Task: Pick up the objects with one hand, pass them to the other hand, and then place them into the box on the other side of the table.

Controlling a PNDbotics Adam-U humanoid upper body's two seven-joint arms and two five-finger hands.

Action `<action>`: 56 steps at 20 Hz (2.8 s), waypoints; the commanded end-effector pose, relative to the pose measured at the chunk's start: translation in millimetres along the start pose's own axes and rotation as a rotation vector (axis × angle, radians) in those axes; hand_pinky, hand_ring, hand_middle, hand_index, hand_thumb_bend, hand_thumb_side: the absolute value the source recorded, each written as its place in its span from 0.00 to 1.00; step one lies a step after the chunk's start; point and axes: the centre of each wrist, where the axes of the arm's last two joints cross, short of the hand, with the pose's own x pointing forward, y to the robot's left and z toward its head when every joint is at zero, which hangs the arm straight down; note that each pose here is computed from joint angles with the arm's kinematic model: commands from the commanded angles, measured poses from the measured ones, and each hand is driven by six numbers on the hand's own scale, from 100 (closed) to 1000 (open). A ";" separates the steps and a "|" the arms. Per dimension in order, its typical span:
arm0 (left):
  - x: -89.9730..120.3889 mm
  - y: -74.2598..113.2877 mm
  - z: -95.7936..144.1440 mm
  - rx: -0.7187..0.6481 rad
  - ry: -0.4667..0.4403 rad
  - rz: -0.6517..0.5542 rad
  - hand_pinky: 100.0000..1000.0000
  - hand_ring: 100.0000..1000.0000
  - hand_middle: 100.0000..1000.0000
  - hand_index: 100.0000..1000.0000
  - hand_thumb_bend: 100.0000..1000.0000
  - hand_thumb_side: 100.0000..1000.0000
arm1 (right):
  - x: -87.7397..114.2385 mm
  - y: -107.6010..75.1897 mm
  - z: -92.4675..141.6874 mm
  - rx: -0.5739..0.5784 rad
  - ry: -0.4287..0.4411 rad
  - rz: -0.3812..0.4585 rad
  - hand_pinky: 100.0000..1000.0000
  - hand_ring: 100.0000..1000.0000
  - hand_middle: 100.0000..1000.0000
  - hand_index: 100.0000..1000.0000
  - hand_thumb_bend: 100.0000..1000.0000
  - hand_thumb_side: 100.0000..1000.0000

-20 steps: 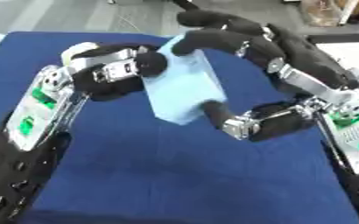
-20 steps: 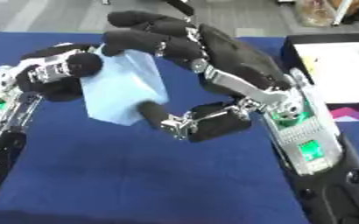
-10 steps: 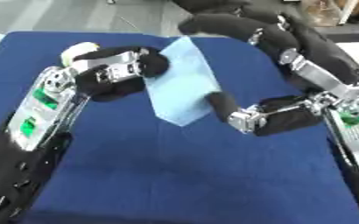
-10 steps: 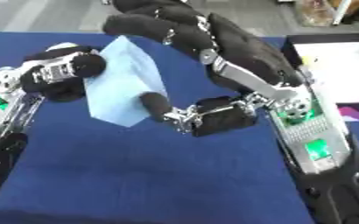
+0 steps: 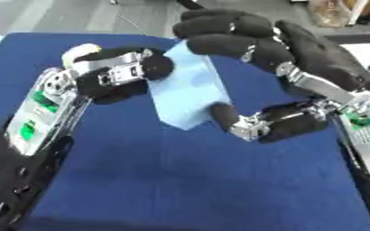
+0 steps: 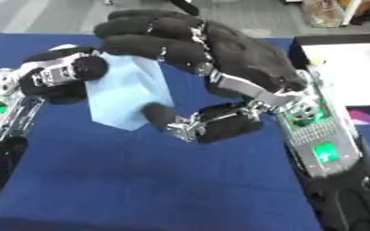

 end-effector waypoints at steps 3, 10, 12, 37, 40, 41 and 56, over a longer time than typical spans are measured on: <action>12.0 3.3 -0.2 -0.004 -0.009 -0.052 0.75 0.33 0.19 0.54 0.00 0.77 | -0.3 -6.5 -0.9 0.051 -0.006 0.057 0.99 1.00 0.98 1.00 0.00 0.00; 14.8 2.3 -1.9 -0.007 -0.003 -0.091 0.75 0.33 0.18 0.54 0.00 0.76 | -3.0 -3.0 -0.4 0.077 0.009 0.069 0.99 1.00 0.97 1.00 0.00 0.00; 14.9 2.1 -2.3 -0.009 0.002 -0.099 0.75 0.33 0.18 0.54 0.00 0.76 | -4.0 -1.8 -0.4 0.085 0.012 0.070 0.98 1.00 0.97 1.00 0.00 0.00; 22.7 -0.8 -4.6 -0.008 0.060 -0.275 0.73 0.33 0.18 0.55 0.00 0.71 | -8.4 1.5 0.7 0.097 0.002 0.136 0.81 0.76 0.85 1.00 0.00 0.00; 23.9 -1.1 -5.2 -0.007 0.065 -0.284 0.73 0.34 0.19 0.56 0.00 0.70 | -8.6 0.8 1.5 0.057 0.013 0.137 0.76 0.69 0.77 1.00 0.00 0.00; 24.0 -1.1 -5.4 -0.006 0.066 -0.284 0.73 0.34 0.20 0.56 0.00 0.71 | -8.7 0.5 1.7 0.039 0.018 0.136 0.75 0.67 0.76 1.00 0.00 0.00; 11.9 5.8 -4.3 0.109 0.063 -0.054 0.77 0.53 0.46 0.73 0.17 1.00 | -8.9 -3.0 5.3 -0.227 0.082 0.110 0.67 0.51 0.48 0.85 0.04 0.00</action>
